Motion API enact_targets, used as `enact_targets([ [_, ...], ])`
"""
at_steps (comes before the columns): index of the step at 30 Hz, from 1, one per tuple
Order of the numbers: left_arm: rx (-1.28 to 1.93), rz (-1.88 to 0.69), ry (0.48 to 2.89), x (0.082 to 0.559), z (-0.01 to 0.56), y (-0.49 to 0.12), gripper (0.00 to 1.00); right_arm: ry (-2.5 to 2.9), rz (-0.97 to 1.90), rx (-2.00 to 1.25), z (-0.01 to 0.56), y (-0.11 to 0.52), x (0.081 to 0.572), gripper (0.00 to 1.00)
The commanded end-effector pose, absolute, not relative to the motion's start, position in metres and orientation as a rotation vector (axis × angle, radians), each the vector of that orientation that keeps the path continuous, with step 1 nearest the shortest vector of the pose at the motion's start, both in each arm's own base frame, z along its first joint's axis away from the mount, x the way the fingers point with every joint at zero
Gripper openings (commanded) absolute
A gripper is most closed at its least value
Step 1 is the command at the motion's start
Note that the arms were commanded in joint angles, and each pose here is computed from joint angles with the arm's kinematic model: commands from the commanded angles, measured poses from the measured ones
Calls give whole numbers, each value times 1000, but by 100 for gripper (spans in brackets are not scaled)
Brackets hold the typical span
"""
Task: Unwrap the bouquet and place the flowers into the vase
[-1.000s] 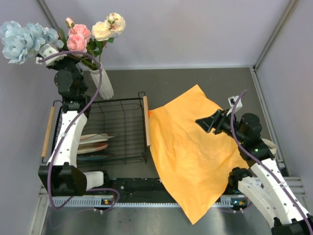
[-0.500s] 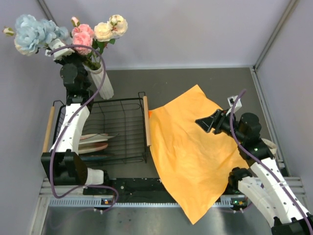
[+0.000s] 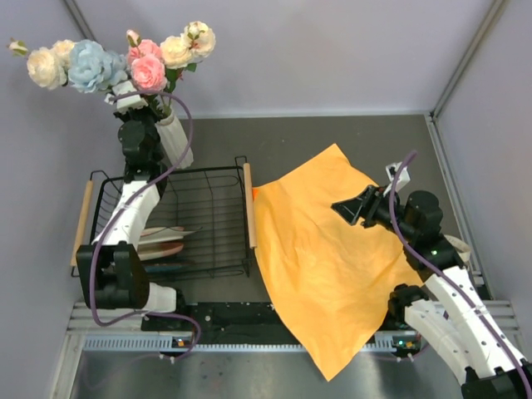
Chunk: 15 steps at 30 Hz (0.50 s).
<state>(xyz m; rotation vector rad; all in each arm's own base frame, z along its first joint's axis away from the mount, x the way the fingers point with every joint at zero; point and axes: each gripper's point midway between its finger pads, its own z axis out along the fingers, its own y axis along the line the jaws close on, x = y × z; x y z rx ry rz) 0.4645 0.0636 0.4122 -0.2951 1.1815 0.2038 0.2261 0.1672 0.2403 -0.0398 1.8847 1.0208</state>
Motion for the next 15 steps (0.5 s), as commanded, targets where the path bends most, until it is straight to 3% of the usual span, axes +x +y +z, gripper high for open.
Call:
enact_targets([
  [1,-255,151,1166,474,400,54,0,1819,1026,-57,265,167,229,66],
  [15,-401,109,1298,510,323,62,0,1832,1021,-52,262,166,227,66],
])
